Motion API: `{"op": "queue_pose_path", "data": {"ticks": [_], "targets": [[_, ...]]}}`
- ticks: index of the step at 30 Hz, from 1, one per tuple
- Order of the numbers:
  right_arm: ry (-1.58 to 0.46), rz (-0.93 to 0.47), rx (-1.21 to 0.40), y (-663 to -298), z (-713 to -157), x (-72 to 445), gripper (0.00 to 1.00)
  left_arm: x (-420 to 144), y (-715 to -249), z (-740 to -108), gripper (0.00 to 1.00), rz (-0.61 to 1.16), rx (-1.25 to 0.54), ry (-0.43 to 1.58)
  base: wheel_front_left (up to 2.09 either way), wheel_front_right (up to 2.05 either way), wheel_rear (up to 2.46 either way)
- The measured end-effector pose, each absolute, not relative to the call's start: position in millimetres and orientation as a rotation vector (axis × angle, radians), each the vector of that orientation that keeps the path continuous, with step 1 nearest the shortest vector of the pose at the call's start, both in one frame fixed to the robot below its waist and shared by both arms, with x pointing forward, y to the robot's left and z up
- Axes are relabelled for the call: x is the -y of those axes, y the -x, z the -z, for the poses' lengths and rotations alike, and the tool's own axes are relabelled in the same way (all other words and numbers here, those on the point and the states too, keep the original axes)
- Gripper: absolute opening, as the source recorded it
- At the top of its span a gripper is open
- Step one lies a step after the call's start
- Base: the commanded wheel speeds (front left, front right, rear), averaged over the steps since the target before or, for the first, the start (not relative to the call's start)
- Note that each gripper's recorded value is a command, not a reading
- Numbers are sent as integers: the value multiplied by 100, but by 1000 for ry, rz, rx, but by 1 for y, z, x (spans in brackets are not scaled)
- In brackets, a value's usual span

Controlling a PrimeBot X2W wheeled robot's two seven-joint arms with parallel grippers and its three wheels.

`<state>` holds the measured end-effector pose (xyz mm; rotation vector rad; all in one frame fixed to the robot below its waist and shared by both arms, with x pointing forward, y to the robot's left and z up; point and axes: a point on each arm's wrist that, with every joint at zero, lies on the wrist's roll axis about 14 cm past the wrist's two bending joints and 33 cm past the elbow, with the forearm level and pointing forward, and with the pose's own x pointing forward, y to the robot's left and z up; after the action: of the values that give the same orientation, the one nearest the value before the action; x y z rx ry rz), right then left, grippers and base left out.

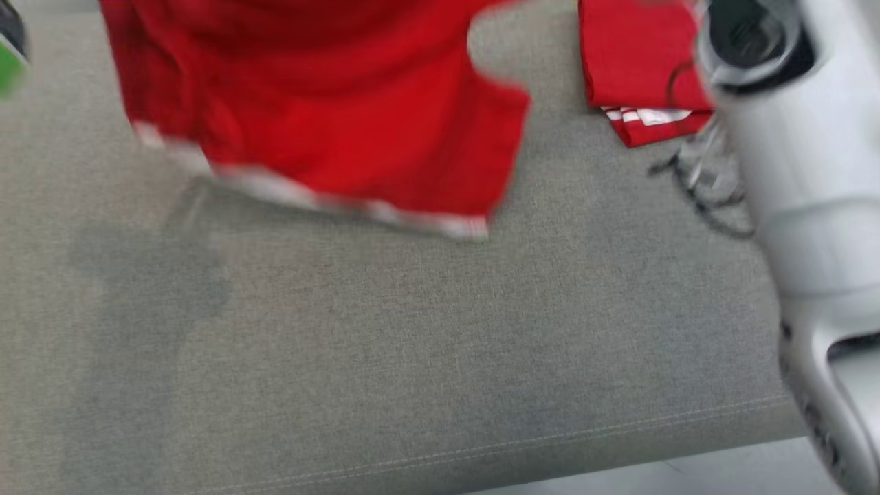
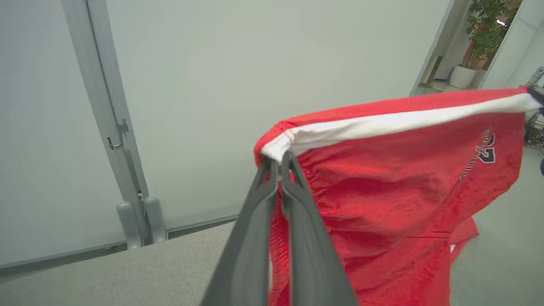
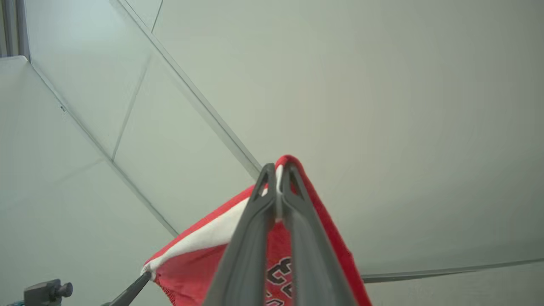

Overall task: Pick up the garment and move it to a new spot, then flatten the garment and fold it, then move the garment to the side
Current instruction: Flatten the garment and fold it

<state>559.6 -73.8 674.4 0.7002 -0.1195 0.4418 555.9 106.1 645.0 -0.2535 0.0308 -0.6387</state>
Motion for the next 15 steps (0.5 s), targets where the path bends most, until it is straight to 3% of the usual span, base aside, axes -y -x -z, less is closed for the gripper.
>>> {"op": "queue_pose_path", "data": {"ticks": [4, 6, 11, 15], "targets": [[-738, -402, 379, -580, -745, 107, 0, -90, -575, -710, 0, 681, 207, 236, 0, 0, 0], [-722, -441, 411, -584, -752, 101, 0, -77, -577, -708, 0, 711, 230, 256, 0, 0, 0], [-677, -503, 216, -589, -672, 63, 0, -66, -566, -633, 0, 724, 76, 278, 0, 0, 0], [-714, -488, -11, -563, -583, 44, 0, -69, -536, -566, 0, 706, -76, 297, 0, 0, 0]]}}
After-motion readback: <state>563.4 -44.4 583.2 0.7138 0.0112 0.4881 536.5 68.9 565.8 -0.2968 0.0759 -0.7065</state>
